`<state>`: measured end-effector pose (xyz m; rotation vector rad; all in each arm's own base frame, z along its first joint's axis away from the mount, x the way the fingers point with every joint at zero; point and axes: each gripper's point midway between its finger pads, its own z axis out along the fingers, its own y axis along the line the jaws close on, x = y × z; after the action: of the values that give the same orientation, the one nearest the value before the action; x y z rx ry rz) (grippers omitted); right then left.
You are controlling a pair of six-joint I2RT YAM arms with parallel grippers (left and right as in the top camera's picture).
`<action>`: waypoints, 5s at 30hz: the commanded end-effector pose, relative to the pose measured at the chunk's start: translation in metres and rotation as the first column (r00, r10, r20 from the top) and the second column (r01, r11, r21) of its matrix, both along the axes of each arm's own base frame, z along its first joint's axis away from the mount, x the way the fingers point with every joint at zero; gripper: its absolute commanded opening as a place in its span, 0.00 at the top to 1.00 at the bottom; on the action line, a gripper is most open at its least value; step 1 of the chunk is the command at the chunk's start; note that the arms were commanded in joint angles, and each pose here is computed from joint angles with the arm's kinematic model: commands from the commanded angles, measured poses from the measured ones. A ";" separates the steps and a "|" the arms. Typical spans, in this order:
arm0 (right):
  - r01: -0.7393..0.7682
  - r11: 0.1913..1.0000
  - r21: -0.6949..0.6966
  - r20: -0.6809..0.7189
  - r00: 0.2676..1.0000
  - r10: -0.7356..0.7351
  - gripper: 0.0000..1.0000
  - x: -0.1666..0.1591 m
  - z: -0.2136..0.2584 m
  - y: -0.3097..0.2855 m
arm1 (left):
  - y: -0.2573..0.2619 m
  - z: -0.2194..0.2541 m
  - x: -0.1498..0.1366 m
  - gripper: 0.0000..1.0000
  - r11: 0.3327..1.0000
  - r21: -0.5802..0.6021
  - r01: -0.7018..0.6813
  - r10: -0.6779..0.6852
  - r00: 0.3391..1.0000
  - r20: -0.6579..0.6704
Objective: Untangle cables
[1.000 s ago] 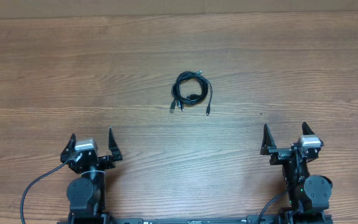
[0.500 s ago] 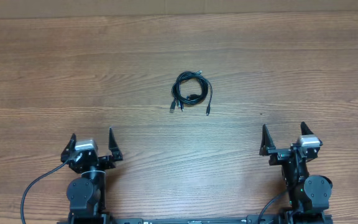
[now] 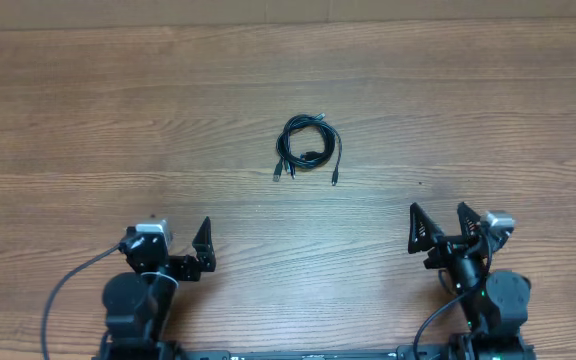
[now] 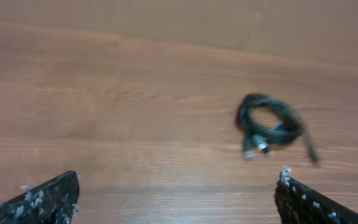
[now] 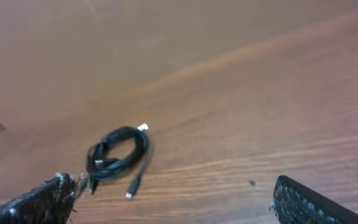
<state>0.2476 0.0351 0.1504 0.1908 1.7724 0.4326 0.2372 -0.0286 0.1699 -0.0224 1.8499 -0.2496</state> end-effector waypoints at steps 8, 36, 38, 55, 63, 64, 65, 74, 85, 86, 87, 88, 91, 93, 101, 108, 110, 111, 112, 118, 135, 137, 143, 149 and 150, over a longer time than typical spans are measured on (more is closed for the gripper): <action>0.059 0.997 -0.051 -0.147 0.987 -0.066 0.00 0.053 0.161 -0.003 | -0.038 0.222 0.017 0.00 0.984 0.095 0.147 -0.164 0.964 0.210; -0.148 0.986 -0.076 -0.407 0.907 0.105 0.00 0.119 0.255 0.044 | -0.199 -0.072 0.216 0.00 0.891 -0.209 0.403 -0.375 0.394 -0.839; -0.170 0.984 -0.061 -0.427 0.895 0.128 0.00 0.115 0.250 0.048 | -0.196 -0.097 0.216 0.00 0.901 -0.203 0.382 -0.347 0.356 -0.868; -0.210 0.973 -0.097 -0.516 0.846 0.131 0.82 0.108 0.225 0.046 | -0.178 -0.165 0.196 0.96 0.964 -0.152 0.217 -0.194 0.187 -0.963; -0.208 0.973 -0.096 -0.513 0.848 0.131 0.96 0.108 0.226 0.046 | -0.168 -0.059 0.201 0.96 0.953 -0.125 0.275 -0.195 0.246 -0.949; -0.206 0.974 -0.093 -0.514 0.848 0.130 0.96 0.108 0.226 0.046 | -0.167 -0.034 0.204 0.96 0.952 -0.114 0.284 -0.200 0.296 -0.934; -0.206 0.974 -0.093 -0.514 0.848 0.130 0.96 0.108 0.226 0.046 | -0.169 -0.006 0.210 0.96 0.949 -0.115 0.293 -0.223 0.368 -0.903; -0.249 0.966 -0.064 -0.503 0.844 0.185 0.96 0.107 0.229 0.056 | -0.168 0.207 0.179 0.96 0.911 -0.229 0.342 -0.412 0.751 -0.516; -0.881 0.461 -0.102 -0.014 0.465 0.885 0.96 0.058 0.319 0.161 | -0.178 0.268 0.128 0.96 0.823 -0.297 0.484 -0.567 0.733 -0.376; -0.885 0.450 -0.122 0.009 0.452 0.892 0.96 0.058 0.324 0.163 | -0.179 0.268 0.128 0.96 0.818 -0.296 0.493 -0.574 0.728 -0.374; -0.888 0.438 -0.137 0.028 0.439 0.898 0.96 0.058 0.328 0.164 | -0.179 0.268 0.128 0.96 0.817 -0.291 0.498 -0.577 0.727 -0.372; -0.895 0.417 -0.156 0.054 0.414 0.909 0.94 0.056 0.333 0.166 | -0.179 0.268 0.128 0.96 0.815 -0.281 0.508 -0.580 0.727 -0.369; -0.908 0.383 -0.171 0.084 0.374 0.924 0.33 0.051 0.340 0.169 | -0.179 0.269 0.128 0.96 0.813 -0.271 0.515 -0.582 0.728 -0.362; -0.905 0.389 -0.172 0.081 0.380 0.921 0.29 0.052 0.339 0.168 | -0.179 0.269 0.129 0.96 0.812 -0.271 0.517 -0.583 0.729 -0.359; -0.875 0.465 -0.138 0.003 0.469 0.883 0.11 0.085 0.310 0.166 | -0.182 0.271 0.127 0.96 0.800 -0.281 0.531 -0.600 0.719 -0.350; -0.849 0.517 -0.107 -0.064 0.525 0.849 0.03 0.123 0.278 0.166 | -0.181 0.277 0.132 0.96 0.804 -0.267 0.531 -0.594 0.737 -0.323; -0.867 0.486 -0.111 -0.035 0.492 0.870 0.07 0.115 0.287 0.169 | -0.182 0.287 0.136 0.96 0.801 -0.253 0.542 -0.597 0.751 -0.282; -0.871 0.476 -0.121 -0.018 0.482 0.876 0.09 0.111 0.293 0.169 | -0.182 0.292 0.137 0.96 0.803 -0.243 0.544 -0.594 0.761 -0.261; -0.868 0.478 -0.134 -0.009 0.483 0.875 0.13 0.109 0.299 0.169 | -0.180 0.298 0.139 0.96 0.810 -0.229 0.540 -0.585 0.776 -0.237; -0.782 0.570 -0.253 0.031 0.583 0.812 0.12 0.094 0.336 0.154 | -0.151 0.338 0.140 0.96 0.908 -0.102 0.407 -0.417 0.902 -0.112; -0.689 0.667 -0.285 -0.010 0.698 0.716 0.07 0.084 0.339 0.134 | -0.069 0.463 0.117 0.96 0.997 0.074 -0.026 -0.001 0.938 0.348; -0.689 0.667 -0.285 -0.011 0.698 0.716 0.07 0.083 0.339 0.133 | -0.067 0.452 0.120 0.96 0.993 0.114 -0.038 0.002 0.953 0.303; -0.684 0.667 -0.295 0.002 0.698 0.716 0.07 0.074 0.346 0.132 | -0.046 0.417 0.116 0.96 0.967 0.217 -0.133 0.079 0.967 0.241; -0.680 0.668 -0.302 0.012 0.698 0.716 0.06 0.070 0.350 0.131 | -0.023 0.358 0.085 0.96 0.951 0.249 -0.185 0.134 0.969 0.207; -0.681 0.668 -0.301 0.010 0.698 0.716 0.06 0.069 0.349 0.131 | -0.021 0.348 0.080 0.96 0.950 0.252 -0.182 0.135 0.972 0.194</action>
<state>0.3289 0.1672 0.4874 -0.7381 1.7404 0.7370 0.3507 -0.0729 0.5164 0.0809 1.7273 0.0674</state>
